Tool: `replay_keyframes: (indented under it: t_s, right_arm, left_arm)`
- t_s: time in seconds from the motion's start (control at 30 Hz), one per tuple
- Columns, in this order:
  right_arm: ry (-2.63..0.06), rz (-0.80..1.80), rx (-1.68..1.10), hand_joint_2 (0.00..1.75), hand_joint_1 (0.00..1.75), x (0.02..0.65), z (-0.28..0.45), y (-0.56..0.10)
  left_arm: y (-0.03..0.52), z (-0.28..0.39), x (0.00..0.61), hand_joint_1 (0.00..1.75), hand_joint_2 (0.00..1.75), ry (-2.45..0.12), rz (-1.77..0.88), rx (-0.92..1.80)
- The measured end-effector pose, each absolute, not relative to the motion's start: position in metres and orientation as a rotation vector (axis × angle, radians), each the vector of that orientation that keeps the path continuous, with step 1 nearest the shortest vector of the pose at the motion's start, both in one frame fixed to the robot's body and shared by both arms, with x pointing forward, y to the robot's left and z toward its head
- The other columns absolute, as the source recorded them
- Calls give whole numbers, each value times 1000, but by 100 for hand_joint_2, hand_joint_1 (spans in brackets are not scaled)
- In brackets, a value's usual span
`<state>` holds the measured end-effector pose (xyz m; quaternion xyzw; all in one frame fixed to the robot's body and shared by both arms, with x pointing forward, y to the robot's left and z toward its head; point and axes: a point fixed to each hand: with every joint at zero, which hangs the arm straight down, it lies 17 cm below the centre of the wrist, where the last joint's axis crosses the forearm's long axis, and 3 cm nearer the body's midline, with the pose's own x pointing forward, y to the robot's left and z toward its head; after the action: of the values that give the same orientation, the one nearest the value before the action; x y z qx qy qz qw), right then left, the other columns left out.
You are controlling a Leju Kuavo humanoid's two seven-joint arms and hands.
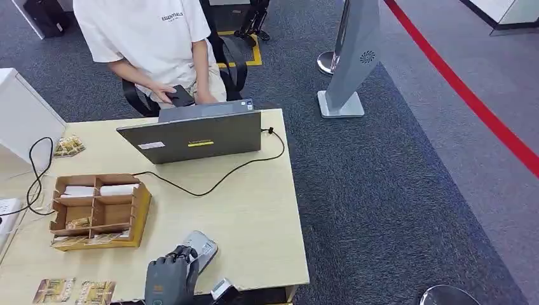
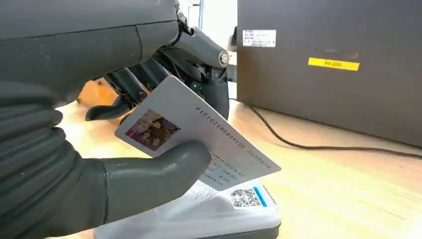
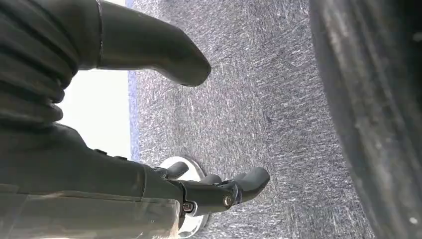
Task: Pass the card to the sensor for recognition and then transmit it.
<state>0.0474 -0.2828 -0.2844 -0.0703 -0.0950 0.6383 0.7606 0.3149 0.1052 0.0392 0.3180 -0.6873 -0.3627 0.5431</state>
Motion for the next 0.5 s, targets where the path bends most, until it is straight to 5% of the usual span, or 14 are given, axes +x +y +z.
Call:
replay_keyframes:
  t_s: [0.5]
  right_arm:
    - [-208,1401,-148,175,0,45,-285,-282]
  left_arm:
    - [129,26,322,175,175,-1570,-749,742]
